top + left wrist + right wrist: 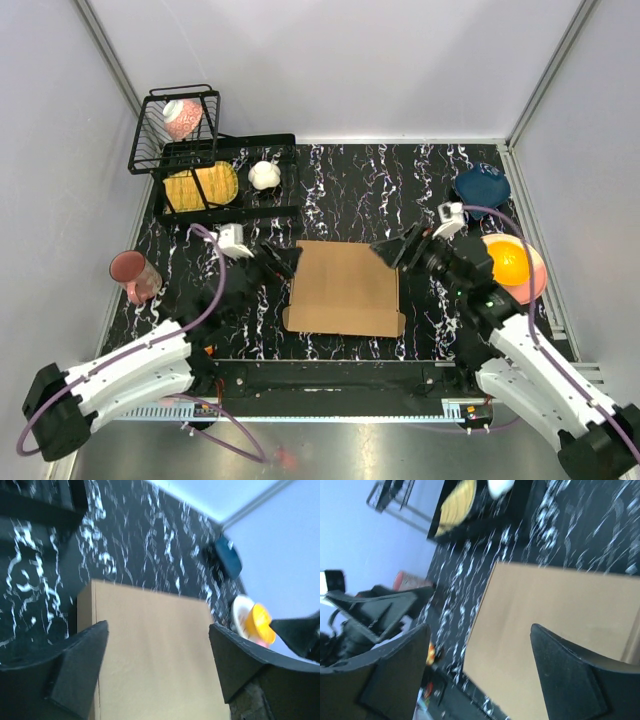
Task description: Fold the paper box
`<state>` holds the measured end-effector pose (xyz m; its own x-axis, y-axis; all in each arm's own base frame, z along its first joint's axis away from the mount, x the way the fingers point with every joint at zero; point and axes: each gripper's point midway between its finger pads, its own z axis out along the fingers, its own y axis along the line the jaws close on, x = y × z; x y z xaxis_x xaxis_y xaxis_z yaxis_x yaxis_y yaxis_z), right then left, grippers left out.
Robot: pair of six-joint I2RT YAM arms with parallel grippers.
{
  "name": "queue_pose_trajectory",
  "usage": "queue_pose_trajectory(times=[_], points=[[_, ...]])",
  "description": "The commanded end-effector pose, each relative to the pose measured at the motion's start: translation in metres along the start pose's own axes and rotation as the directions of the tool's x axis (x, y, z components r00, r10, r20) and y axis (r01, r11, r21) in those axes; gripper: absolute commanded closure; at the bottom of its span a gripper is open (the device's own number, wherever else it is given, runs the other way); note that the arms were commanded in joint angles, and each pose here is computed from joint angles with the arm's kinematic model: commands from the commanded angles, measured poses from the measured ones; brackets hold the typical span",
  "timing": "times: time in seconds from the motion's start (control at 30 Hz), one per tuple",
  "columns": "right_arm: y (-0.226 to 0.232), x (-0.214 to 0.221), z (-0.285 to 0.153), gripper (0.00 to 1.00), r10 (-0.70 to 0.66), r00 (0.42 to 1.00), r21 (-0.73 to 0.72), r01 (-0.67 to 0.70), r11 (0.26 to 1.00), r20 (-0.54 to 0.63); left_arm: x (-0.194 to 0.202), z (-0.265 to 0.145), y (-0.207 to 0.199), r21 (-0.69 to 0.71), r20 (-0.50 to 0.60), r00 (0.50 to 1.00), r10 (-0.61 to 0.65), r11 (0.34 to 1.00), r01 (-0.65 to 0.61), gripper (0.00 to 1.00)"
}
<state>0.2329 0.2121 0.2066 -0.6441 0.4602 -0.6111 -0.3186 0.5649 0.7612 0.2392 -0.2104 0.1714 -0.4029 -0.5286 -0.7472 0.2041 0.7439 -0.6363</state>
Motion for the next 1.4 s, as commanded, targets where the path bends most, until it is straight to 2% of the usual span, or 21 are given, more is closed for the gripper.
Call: queue_pose_trajectory(times=[0.0, 0.07, 0.17, 0.2, 0.27, 0.47, 0.57, 0.6, 0.7, 0.73, 0.83, 1.13, 1.23, 1.37], points=[[-0.072, -0.016, -0.033, 0.09, -0.115, 0.993, 0.437, 0.090, 0.895, 0.033, -0.027, -0.003, 0.023, -0.137, 0.031, 0.996, 0.081, 0.988, -0.076, 0.10], [-0.101, -0.003, -0.036, 0.02, -0.099, 0.995, 0.537, 0.087, 0.839, -0.006, -0.007, 0.004, 0.045, -0.199, -0.053, 0.994, 0.100, 0.974, -0.109, 0.07], [-0.126, 0.030, -0.029, 0.00, -0.021, 0.998, 0.556, 0.054, 0.829, -0.066, 0.029, 0.014, 0.059, -0.192, -0.153, 0.986, 0.064, 0.977, -0.094, 0.04], [-0.123, 0.030, -0.020, 0.00, -0.012, 0.999, 0.523, 0.034, 0.852, -0.046, 0.043, 0.014, 0.063, -0.181, -0.190, 0.981, 0.042, 0.980, -0.077, 0.04], [-0.133, 0.049, -0.016, 0.00, 0.039, 0.996, 0.517, 0.007, 0.856, -0.077, 0.053, 0.022, 0.061, -0.155, -0.197, 0.980, 0.025, 0.986, -0.056, 0.04], [-0.138, 0.066, -0.006, 0.01, 0.061, 0.993, 0.470, -0.004, 0.883, -0.105, 0.073, 0.027, 0.061, -0.114, -0.248, 0.969, 0.019, 0.992, -0.049, 0.07], [-0.139, 0.070, -0.002, 0.07, 0.070, 0.991, 0.460, -0.009, 0.888, -0.117, 0.089, 0.027, 0.068, -0.119, -0.293, 0.956, 0.008, 0.992, -0.045, 0.20], [-0.139, 0.071, -0.001, 0.09, 0.075, 0.990, 0.459, -0.014, 0.888, -0.116, 0.092, 0.028, 0.068, -0.111, -0.294, 0.956, -0.004, 0.993, -0.030, 0.30], [-0.140, 0.073, 0.005, 0.13, 0.091, 0.989, 0.450, -0.030, 0.892, -0.115, 0.102, 0.029, 0.072, -0.119, -0.311, 0.950, -0.025, 0.993, -0.012, 0.42], [-0.142, 0.075, 0.006, 0.16, 0.098, 0.988, 0.452, -0.035, 0.891, -0.117, 0.105, 0.030, 0.074, -0.124, -0.320, 0.947, -0.025, 0.992, -0.016, 0.52], [-0.143, 0.076, 0.014, 0.20, 0.110, 0.987, 0.444, -0.049, 0.894, -0.113, 0.103, 0.035, 0.072, -0.129, -0.316, 0.948, -0.023, 0.991, -0.019, 0.59], [-0.147, 0.066, 0.047, 0.22, 0.084, 0.988, 0.434, -0.022, 0.901, -0.126, 0.084, 0.050, 0.078, -0.177, -0.293, 0.956, -0.034, 0.984, -0.019, 0.60], [-0.151, 0.064, 0.057, 0.21, 0.065, 0.987, 0.441, 0.006, 0.898, -0.146, 0.084, 0.047, 0.087, -0.219, -0.298, 0.954, -0.039, 0.975, -0.028, 0.54], [-0.158, 0.069, 0.066, 0.21, 0.067, 0.981, 0.453, 0.023, 0.891, -0.181, 0.085, 0.035, 0.108, -0.292, -0.287, 0.957, -0.048, 0.956, -0.040, 0.39]])
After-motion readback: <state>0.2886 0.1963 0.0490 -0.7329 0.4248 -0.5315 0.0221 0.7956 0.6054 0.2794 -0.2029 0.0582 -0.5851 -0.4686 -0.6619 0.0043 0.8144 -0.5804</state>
